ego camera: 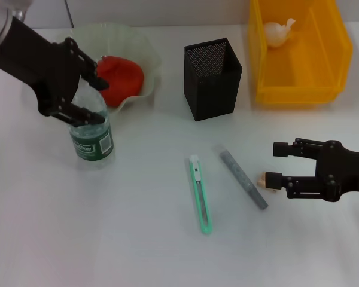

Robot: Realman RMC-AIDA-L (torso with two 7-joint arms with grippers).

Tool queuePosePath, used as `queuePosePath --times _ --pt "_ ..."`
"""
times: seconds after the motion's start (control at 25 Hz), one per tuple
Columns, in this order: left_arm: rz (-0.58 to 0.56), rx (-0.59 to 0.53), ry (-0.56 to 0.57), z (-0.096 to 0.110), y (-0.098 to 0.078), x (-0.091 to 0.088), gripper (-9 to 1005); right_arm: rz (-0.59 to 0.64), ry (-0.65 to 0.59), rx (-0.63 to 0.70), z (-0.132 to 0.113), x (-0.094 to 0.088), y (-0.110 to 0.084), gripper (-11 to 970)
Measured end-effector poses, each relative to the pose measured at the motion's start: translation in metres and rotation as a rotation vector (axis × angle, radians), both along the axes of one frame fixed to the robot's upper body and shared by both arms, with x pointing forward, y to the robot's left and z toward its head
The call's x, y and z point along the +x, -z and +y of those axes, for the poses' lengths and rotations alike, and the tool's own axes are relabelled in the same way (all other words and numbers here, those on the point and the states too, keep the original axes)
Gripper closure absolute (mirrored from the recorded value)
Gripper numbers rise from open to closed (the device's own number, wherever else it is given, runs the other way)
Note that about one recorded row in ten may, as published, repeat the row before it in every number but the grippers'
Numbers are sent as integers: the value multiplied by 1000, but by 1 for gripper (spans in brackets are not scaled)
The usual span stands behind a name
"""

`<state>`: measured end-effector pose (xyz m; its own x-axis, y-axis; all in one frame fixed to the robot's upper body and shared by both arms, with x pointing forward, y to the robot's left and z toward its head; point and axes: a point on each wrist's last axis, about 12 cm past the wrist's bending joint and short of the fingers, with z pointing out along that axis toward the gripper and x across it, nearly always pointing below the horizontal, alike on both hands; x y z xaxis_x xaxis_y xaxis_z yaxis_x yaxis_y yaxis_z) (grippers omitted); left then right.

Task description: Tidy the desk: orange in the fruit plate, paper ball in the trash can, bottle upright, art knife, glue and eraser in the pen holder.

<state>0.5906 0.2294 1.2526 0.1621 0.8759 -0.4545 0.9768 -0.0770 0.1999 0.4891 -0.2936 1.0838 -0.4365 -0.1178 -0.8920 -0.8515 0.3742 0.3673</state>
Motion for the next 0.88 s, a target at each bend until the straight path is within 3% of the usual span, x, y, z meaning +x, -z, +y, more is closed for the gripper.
queuePosePath --times 0.12,0.16,0.2,0.32,0.52,0.6,0.64,0.68,0.72,0.8,0.84,0.88 --pt "-9 -15 3 0 -2 0 424 1 0 -2 -1 0 0 131" --pt "-55 -101 17 1 -15 -2 422 2 0 -3 -1 0 0 131" --pt "-55 -101 17 1 -15 -2 421 2 1 -4 -1 -1 0 131" --pt "-151 -312 -6 17 -41 -1 416 2 1 -5 -1 -1 0 132" --pt "-352 -669 -103 61 -52 -7 344 -2 -3 -6 -1 0 -1 132" --pt "-465 -828 -205 92 -46 -14 309 -14 13 7 -1 1 -3 132" --pt "-465 -828 -205 92 -46 -14 292 -14 13 7 -1 1 -3 131" --pt "-576 -984 -352 127 -28 -23 274 -22 22 12 -2 2 -3 131" --pt "-600 -1017 -386 135 -23 -24 273 -32 32 17 -3 2 -4 131" --pt "-707 -1140 -574 169 21 -33 273 -66 59 51 -3 5 -8 131" --pt "-707 -1140 -574 169 21 -33 272 -66 59 51 -3 5 -8 131" --pt "-740 -1155 -614 175 32 -36 271 -76 65 70 -3 6 -10 131"
